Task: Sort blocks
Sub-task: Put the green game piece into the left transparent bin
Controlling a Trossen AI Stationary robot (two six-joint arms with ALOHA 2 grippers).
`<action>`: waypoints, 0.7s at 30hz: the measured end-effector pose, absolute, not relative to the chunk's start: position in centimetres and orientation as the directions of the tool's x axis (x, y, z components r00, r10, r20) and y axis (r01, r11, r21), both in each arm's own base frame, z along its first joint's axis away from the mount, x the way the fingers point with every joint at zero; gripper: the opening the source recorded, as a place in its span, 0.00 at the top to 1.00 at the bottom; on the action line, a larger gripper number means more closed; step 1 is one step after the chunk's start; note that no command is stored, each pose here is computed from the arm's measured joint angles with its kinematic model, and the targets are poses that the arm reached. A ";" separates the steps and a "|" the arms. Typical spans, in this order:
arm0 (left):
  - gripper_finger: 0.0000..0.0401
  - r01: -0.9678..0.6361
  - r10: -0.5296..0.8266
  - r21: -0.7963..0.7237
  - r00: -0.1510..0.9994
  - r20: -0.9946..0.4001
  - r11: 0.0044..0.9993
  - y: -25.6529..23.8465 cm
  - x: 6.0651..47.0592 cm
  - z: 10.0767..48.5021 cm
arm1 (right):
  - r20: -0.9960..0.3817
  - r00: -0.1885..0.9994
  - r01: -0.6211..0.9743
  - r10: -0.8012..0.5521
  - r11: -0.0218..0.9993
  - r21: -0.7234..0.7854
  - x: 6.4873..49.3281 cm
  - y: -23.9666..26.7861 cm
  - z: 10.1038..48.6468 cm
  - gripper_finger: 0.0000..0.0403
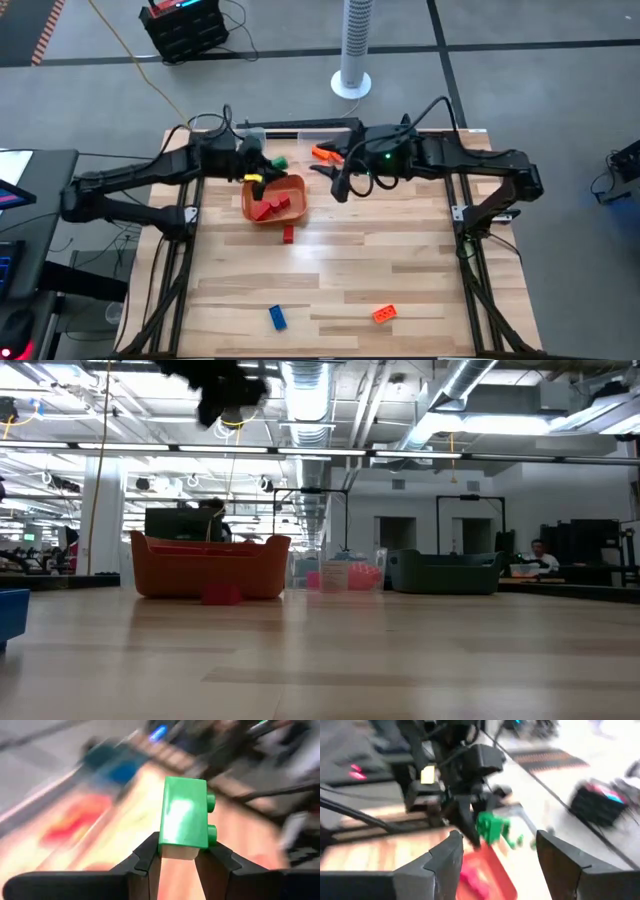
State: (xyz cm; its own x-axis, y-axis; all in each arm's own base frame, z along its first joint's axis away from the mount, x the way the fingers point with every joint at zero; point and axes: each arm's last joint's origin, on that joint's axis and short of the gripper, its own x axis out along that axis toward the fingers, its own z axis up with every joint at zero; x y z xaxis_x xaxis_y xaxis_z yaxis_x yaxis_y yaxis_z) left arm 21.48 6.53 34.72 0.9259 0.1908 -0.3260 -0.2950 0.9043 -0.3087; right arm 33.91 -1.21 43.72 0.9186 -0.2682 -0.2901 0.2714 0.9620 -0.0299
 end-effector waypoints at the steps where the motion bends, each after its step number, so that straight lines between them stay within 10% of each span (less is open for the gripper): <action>1: 0.76 -0.362 0.230 -0.303 0.890 -0.394 0.881 7.3 21.0 34.1 | -0.318 0.903 0.296 -0.290 0.955 -0.029 33.7 -1.3 43.5 0.38; 9: 0.76 -0.727 0.438 -0.089 0.502 -0.746 0.681 14.3 17.5 29.3 | -0.411 0.879 0.282 -0.243 0.959 0.036 34.1 1.0 42.1 0.38; 21: 0.74 -0.855 0.389 0.055 0.176 -0.904 0.516 21.4 16.8 22.5 | -0.458 0.879 0.198 -0.136 0.976 0.089 36.7 6.9 39.0 0.38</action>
